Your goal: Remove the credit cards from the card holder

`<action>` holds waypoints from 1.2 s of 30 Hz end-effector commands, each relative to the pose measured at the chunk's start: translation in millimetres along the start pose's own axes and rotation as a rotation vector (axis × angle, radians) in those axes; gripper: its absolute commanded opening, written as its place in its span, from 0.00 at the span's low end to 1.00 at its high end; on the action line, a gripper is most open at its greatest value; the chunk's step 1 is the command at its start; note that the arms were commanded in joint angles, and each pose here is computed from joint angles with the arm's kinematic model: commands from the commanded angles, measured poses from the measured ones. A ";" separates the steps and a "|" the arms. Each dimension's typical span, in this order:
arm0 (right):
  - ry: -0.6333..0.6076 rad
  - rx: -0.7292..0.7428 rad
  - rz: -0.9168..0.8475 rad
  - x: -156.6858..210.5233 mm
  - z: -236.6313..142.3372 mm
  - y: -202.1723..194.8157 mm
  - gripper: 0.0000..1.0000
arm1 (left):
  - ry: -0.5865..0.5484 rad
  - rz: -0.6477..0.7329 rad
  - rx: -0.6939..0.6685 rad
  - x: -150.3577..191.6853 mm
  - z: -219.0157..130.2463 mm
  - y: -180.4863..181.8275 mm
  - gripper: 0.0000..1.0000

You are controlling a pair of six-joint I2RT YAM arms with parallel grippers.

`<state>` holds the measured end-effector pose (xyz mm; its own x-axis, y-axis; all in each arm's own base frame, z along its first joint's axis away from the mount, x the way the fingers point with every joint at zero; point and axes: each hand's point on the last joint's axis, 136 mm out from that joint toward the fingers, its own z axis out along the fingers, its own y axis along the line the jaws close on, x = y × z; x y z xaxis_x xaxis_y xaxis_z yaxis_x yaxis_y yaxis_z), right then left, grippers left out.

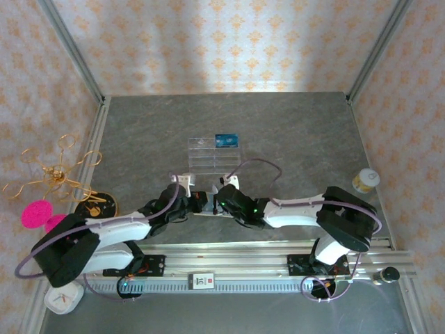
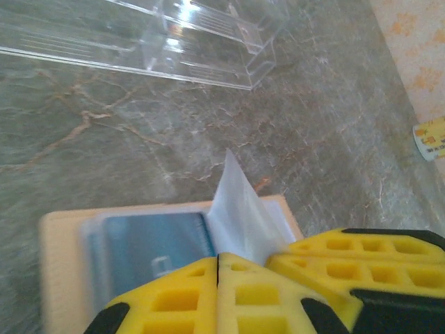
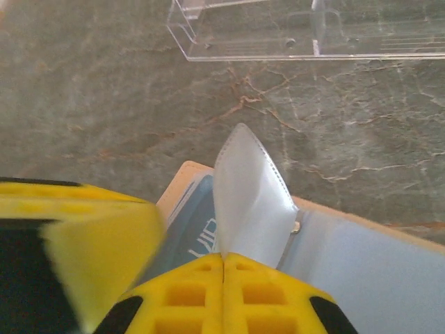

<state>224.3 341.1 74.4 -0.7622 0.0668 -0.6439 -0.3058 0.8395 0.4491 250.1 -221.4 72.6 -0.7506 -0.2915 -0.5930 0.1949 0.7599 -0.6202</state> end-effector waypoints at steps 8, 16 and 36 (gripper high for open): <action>-0.191 0.063 0.229 -24.9 -38.7 -36.2 0.43 | 0.102 0.071 0.037 16.2 37.9 -35.5 0.00; -0.247 0.131 0.243 -28.6 -70.4 -69.7 0.44 | 0.286 0.151 0.040 57.8 71.4 -52.8 0.00; 0.204 -0.198 0.040 5.7 -3.1 13.2 0.26 | 0.168 0.061 -0.149 44.2 11.0 35.8 0.00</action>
<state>217.1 342.0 83.2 -0.8476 0.0114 -0.5305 -0.3453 0.7472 0.5678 228.6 -220.5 27.6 -0.8379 -0.1591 -0.5221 0.1727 0.8302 -0.5300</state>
